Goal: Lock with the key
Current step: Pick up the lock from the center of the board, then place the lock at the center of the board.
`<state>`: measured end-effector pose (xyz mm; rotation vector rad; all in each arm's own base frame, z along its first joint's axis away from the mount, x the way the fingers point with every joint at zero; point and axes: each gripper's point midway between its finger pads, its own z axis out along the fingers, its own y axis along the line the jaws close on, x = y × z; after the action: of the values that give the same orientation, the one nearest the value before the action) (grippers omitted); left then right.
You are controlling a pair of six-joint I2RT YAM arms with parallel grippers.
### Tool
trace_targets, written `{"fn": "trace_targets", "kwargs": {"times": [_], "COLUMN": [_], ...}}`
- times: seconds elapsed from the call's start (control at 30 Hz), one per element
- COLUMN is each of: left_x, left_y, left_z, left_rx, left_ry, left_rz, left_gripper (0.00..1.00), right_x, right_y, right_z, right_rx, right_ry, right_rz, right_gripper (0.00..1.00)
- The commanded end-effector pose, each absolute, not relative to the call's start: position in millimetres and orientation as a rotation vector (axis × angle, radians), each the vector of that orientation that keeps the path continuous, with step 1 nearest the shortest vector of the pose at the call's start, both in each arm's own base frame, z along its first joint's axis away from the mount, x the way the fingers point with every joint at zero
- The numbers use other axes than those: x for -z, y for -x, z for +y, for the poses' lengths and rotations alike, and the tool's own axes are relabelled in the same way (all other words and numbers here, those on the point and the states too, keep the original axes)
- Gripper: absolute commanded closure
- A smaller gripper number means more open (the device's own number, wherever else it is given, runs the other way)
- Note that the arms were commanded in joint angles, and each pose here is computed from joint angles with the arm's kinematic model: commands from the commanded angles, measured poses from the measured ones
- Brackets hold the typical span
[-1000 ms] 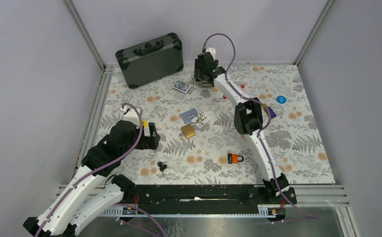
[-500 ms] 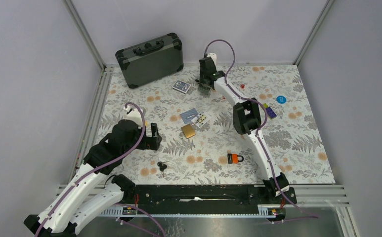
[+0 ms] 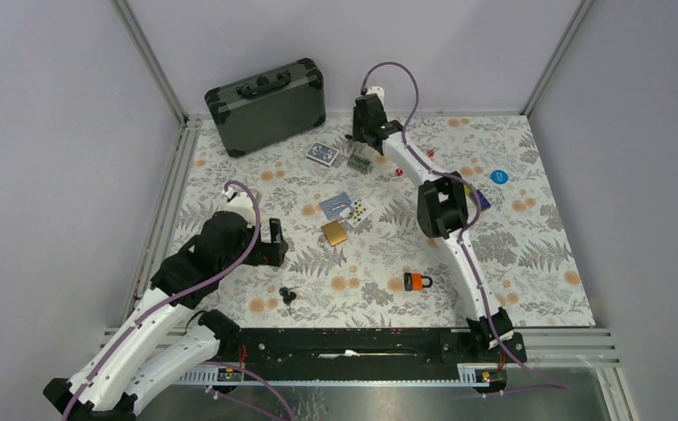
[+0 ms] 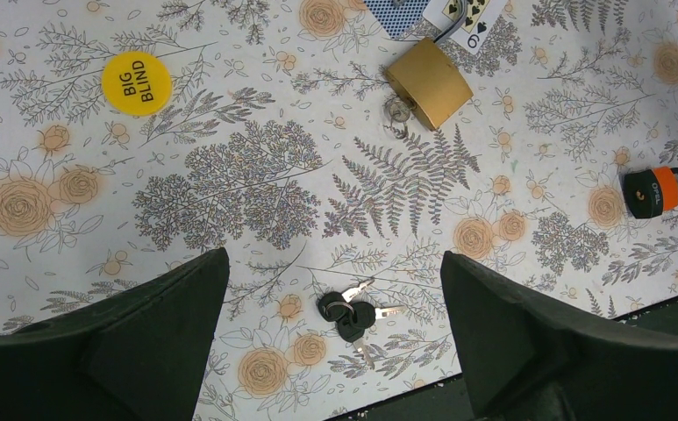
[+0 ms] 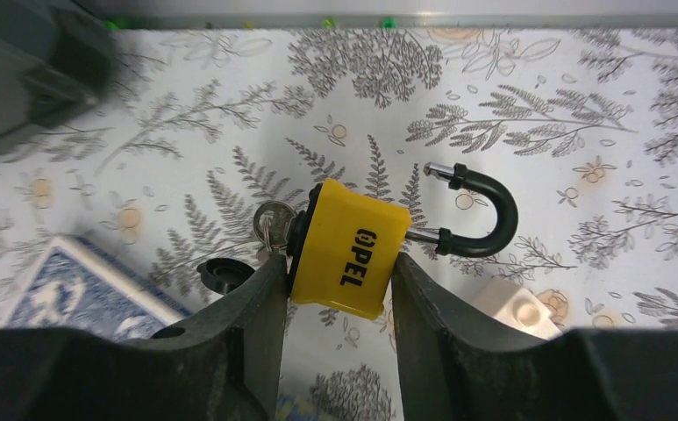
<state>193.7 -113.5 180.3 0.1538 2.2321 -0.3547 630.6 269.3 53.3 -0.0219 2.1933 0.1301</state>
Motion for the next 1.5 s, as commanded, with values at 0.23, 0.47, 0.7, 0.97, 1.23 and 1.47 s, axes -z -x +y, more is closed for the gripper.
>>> {"fn": "trace_targets", "kwargs": {"times": [0.23,0.47,0.7,0.97,1.23,1.47], "left_x": [-192,-212,-242,-236,-220,-214], "left_y": [-200,-196,-184,-179,-168,-163], "left_z": [-116,-115,-145,-161,-169,-167], "left_rx": [0.377,0.430,0.669,0.800,0.897,0.905], "left_ry": [-0.150,-0.135,-0.179,-0.150,-0.096,-0.074], "left_rz": [2.176,2.090,1.997,2.016,2.057,2.084], "left_gripper": [0.01,0.01,0.01,0.01,0.01,0.01], "right_x": [-263,-257,-231,-168,-104,-91], "right_y": [-570,-455,-337,-210,-135,-142], "right_z": [273,255,223,206,213,239], "right_rx": [-0.444,-0.656,-0.818,-0.935,-0.943,-0.867], "right_ry": [0.028,0.091,0.060,0.078,0.185,0.246], "right_rz": [1.959,1.975,2.022,2.166,2.311,2.362], "right_gripper": [1.00,1.00,1.00,1.00,1.00,1.00]}}
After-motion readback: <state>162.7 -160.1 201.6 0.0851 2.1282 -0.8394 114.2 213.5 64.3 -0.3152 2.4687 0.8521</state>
